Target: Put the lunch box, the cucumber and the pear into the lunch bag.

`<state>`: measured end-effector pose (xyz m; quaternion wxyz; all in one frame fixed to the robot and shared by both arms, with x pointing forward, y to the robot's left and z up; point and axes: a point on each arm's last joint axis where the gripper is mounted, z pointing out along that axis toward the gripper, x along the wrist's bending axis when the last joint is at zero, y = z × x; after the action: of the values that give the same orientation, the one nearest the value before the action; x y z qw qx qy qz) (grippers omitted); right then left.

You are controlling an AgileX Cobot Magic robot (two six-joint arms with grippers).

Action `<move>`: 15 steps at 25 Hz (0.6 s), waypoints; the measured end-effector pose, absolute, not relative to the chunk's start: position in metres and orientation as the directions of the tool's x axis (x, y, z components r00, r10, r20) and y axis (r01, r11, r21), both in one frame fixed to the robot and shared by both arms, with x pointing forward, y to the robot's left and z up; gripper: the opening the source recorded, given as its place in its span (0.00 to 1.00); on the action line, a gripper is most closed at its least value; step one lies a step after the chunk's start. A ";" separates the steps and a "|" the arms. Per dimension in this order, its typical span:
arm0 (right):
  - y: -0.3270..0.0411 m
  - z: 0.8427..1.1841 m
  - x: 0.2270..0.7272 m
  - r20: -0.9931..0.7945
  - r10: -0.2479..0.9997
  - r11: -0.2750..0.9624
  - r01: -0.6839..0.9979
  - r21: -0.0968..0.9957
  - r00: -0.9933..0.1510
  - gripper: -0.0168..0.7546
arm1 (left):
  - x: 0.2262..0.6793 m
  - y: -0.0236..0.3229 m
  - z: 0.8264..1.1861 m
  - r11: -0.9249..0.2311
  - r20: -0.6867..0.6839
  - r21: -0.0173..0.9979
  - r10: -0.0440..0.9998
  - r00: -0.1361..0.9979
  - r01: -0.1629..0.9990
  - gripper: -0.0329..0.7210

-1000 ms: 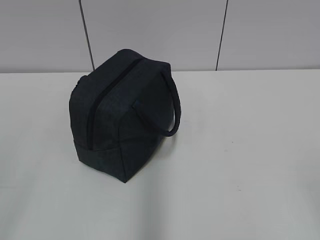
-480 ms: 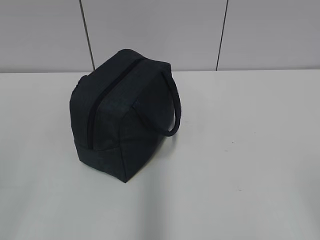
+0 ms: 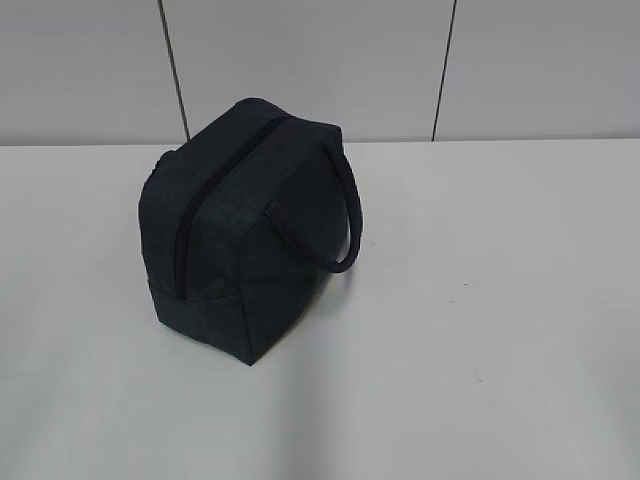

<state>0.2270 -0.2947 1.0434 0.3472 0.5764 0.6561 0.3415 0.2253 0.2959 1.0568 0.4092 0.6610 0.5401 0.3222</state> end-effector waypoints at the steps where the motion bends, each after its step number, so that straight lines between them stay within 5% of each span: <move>1: -0.295 1.043 0.227 -0.062 0.994 0.102 0.519 0.848 -0.094 0.48 | 0.225 0.296 1.057 -0.081 -0.016 0.889 0.978 0.208 0.451 0.76; 15: -0.295 1.043 0.227 -0.060 0.994 0.100 0.519 0.849 -0.093 0.48 | 0.226 0.298 1.057 -0.066 -0.019 0.888 0.983 0.181 0.454 0.75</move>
<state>0.2270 -0.2947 1.0434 0.3469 0.5770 0.6556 0.3418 0.2256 0.2980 1.0567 0.4050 0.6532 0.5502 0.3264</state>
